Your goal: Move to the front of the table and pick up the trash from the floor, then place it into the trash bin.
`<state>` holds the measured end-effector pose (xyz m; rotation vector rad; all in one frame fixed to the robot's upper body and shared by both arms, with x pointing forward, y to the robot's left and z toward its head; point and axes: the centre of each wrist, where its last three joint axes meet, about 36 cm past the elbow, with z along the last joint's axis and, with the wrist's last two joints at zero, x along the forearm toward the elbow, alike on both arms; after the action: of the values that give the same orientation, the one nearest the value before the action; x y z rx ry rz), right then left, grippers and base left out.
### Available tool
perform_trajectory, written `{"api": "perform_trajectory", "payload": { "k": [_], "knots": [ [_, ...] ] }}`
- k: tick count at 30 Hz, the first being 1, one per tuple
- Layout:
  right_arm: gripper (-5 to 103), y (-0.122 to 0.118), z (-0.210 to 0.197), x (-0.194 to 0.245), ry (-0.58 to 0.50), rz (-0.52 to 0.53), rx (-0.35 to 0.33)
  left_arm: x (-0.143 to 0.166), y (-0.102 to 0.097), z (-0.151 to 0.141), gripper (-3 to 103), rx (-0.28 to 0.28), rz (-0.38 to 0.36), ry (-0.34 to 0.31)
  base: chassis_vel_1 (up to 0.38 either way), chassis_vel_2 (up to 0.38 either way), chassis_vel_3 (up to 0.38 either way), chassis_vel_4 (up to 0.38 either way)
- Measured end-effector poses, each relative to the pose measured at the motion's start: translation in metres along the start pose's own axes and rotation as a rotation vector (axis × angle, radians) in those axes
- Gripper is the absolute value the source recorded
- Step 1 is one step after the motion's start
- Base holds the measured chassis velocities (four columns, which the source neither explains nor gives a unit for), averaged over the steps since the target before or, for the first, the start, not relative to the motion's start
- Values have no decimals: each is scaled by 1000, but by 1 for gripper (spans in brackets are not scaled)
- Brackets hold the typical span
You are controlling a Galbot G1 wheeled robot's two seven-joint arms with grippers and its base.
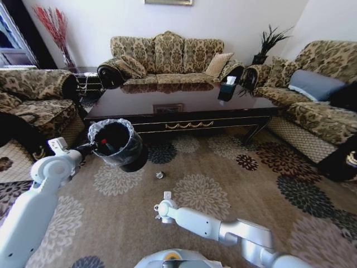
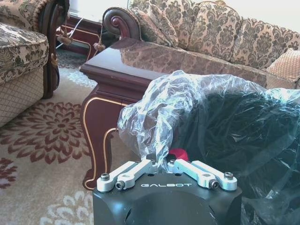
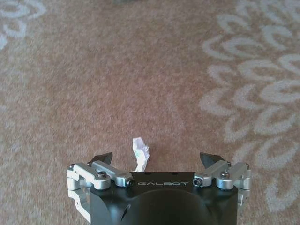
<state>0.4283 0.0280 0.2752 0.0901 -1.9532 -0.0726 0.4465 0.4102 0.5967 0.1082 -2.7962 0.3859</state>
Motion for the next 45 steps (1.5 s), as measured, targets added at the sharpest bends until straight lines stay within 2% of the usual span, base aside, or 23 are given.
{"api": "perform_trajectory", "payload": {
  "k": [7, 11, 12, 13, 16, 19, 22, 23, 26, 29, 33, 35, 37, 38, 45],
  "knots": [
    [103, 8, 16, -5, -2, -5, 50, 0, -1, 0, 3, -5, 2, 2, 0, 0, 0, 0],
    [95, 9, 23, -9, -2, -4, 76, 0, -1, -1, 3, -9, 0, 1, 0, 0, 0, 0],
    [90, 8, 27, -11, -3, -5, 89, 0, 0, -2, 3, -12, 0, 1, 0, 0, 0, 0],
    [90, 7, 29, -12, -4, -7, 95, 0, 0, -2, 3, -13, 0, 0, 0, 0, 0, 0],
    [74, 1, 33, -18, -7, -9, 112, 0, 1, -3, 3, -17, -3, 1, 0, 0, 0, 0],
    [69, -1, 33, -21, -9, -11, 116, 0, 1, -3, 3, -17, -4, 1, 0, 0, 0, 0],
    [53, -5, 33, -26, -14, -13, 124, 0, 1, -3, 3, -17, -2, 2, 0, 0, 0, 0],
    [53, -5, 33, -26, -14, -13, 124, 0, 1, -3, 3, -17, -2, 2, 0, 0, 0, 0],
    [37, -7, 33, -27, -20, -13, 129, -2, 1, -1, 3, -18, -5, 5, 0, 0, 0, 0],
    [33, -8, 31, -26, -25, -17, 131, -2, 1, -1, 3, -18, -6, 5, 0, 0, 0, 0],
    [11, -7, 27, -15, -40, -43, 140, -4, 1, -2, 3, -18, -5, 4, 0, 0, 0, 0],
    [11, -7, 26, -13, -42, -51, 142, -4, 1, -2, 3, -19, -5, 4, 0, 0, 0, 0],
    [2, -6, 26, -7, -46, -65, 147, -5, 0, -1, 3, -19, -4, 6, 0, 0, 0, 0],
    [1, -6, 26, -6, -49, -68, 149, -5, 0, -1, 3, -20, -3, 7, 0, 0, 0, 0],
    [0, -13, 20, 10, -68, -92, 169, -6, 2, -1, 3, -21, -7, 10, 0, 0, 0, 0]
  ]
}}
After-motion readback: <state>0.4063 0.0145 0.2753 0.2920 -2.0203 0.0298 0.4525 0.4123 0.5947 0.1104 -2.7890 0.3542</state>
